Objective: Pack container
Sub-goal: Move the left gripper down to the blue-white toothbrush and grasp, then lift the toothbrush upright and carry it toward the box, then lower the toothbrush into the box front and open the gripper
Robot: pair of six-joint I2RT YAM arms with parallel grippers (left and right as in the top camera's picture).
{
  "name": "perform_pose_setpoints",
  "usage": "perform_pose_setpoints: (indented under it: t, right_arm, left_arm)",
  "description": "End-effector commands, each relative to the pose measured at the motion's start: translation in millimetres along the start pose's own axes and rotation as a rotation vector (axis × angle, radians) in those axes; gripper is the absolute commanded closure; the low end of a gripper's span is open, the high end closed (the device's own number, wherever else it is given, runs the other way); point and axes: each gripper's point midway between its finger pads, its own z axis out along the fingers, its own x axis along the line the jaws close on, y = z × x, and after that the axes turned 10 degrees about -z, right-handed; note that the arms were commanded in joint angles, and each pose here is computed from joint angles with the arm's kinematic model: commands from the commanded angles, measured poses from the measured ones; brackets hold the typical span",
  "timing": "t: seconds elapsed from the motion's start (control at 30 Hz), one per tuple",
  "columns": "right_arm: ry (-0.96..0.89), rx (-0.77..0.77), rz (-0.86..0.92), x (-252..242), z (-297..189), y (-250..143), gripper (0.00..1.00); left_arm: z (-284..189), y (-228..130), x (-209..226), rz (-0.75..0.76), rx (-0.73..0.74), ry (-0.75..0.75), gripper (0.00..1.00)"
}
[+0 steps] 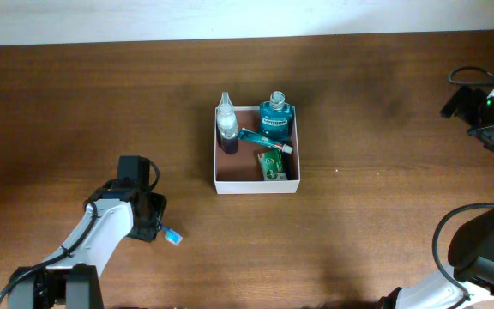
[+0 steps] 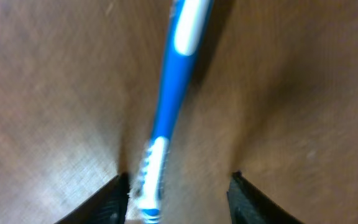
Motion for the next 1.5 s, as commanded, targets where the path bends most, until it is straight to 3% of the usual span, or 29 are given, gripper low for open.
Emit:
perform_pose_setpoints:
  t: [0.0,0.07,0.17,0.37,0.5,0.73,0.93,1.1,1.27,1.37,1.47]
  right_arm:
    - [0.000,-0.036,-0.003,0,-12,5,0.01]
    - [0.000,-0.036,-0.003,0,-12,5,0.01]
    - [0.000,-0.036,-0.003,0,-12,5,0.01]
    - [0.000,-0.036,-0.003,0,-12,5,0.01]
    - [0.000,-0.036,-0.003,0,-12,5,0.01]
    - [0.000,-0.036,-0.003,0,-12,5,0.01]
    - [0.000,-0.036,-0.003,0,-12,5,0.01]
    - [0.000,-0.036,-0.003,0,-12,5,0.01]
    - [0.000,-0.036,-0.003,0,-12,5,0.01]
    - [0.000,-0.036,-0.003,0,-12,5,0.01]
    - [0.000,-0.036,-0.003,0,-12,5,0.01]
  left_arm:
    - [5,13,5,-0.014,-0.071,0.008,0.65]
    - [5,13,5,-0.014,-0.071,0.008,0.81]
    - [5,13,4,0.005,-0.072,0.005,0.95]
    - [4,13,0,0.054,-0.068,-0.004,0.97]
    - [-24,23,-42,0.302,-0.099,-0.118,0.97]
    - [-138,24,-157,0.855,-0.231,-0.478,0.99]
    - [-227,-21,-209,1.139,-0.192,-0.841,0.99]
    - [-256,-64,-210,1.411,-0.117,-1.084,1.00]
    - [-259,-93,-196,1.584,-0.066,-1.159,1.00]
    - [-259,-120,-191,1.644,-0.024,-1.178,1.00]
    - [-252,-160,-182,1.810,-0.033,-1.188,1.00]
